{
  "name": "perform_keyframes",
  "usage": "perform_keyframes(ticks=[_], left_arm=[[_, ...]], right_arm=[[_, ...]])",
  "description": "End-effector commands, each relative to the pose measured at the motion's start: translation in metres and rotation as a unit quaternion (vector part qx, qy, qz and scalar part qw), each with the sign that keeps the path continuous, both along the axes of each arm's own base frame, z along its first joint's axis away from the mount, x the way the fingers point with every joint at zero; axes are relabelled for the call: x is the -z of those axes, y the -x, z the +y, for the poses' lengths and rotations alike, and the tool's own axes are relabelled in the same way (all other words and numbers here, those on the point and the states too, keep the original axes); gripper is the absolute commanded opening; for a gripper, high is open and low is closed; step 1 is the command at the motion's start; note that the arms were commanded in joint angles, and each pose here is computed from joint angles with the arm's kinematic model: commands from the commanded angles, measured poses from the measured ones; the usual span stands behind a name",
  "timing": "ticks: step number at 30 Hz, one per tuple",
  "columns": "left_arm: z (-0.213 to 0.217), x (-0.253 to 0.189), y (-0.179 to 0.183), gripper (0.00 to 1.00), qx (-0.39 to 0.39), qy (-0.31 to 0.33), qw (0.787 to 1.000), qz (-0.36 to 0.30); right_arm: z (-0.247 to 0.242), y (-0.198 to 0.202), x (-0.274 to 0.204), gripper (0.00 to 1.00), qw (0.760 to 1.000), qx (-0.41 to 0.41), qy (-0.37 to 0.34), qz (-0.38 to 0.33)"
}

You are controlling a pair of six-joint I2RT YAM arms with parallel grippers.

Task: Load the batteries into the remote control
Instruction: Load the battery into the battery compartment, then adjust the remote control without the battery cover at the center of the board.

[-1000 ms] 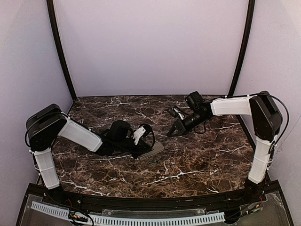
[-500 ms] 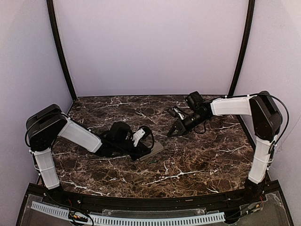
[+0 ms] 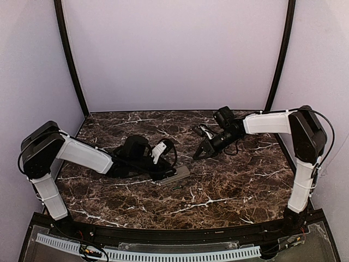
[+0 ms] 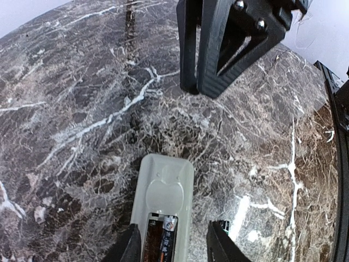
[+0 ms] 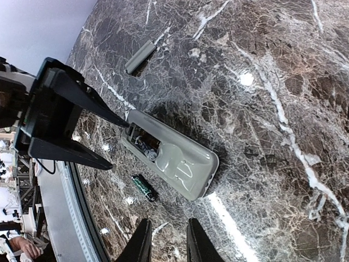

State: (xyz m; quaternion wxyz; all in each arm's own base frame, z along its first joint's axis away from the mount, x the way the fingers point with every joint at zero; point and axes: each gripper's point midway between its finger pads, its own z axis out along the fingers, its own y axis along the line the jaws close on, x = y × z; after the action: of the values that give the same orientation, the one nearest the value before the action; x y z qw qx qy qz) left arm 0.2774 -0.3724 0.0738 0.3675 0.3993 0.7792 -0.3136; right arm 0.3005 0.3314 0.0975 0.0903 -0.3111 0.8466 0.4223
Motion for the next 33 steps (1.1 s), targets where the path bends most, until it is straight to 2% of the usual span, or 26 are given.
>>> perform_keyframes(ticks=[1, 6, 12, 17, 33], left_arm=[[0.003, -0.041, -0.008, 0.42, -0.018, 0.015, 0.999, -0.023], [0.014, -0.040, -0.009, 0.43, -0.037, 0.000, 0.999, -0.012], [0.035, -0.012, -0.019, 0.43, -0.083, -0.034, 0.995, 0.030], [0.039, 0.005, -0.016, 0.43, -0.084, -0.040, 0.994, 0.059], [0.048, 0.027, -0.004, 0.40, -0.083, -0.044, 0.991, 0.094]], right_arm=[[0.013, 0.005, -0.001, 0.22, 1.000, -0.013, 0.002, -0.004], [0.026, 0.024, 0.004, 0.22, 1.000, -0.030, 0.006, 0.007], [0.021, 0.039, 0.022, 0.22, 0.999, -0.033, 0.026, 0.027], [0.016, 0.051, 0.037, 0.24, 0.998, -0.038, 0.031, 0.050], [0.031, 0.035, 0.061, 0.30, 0.997, -0.044, 0.022, 0.067]])
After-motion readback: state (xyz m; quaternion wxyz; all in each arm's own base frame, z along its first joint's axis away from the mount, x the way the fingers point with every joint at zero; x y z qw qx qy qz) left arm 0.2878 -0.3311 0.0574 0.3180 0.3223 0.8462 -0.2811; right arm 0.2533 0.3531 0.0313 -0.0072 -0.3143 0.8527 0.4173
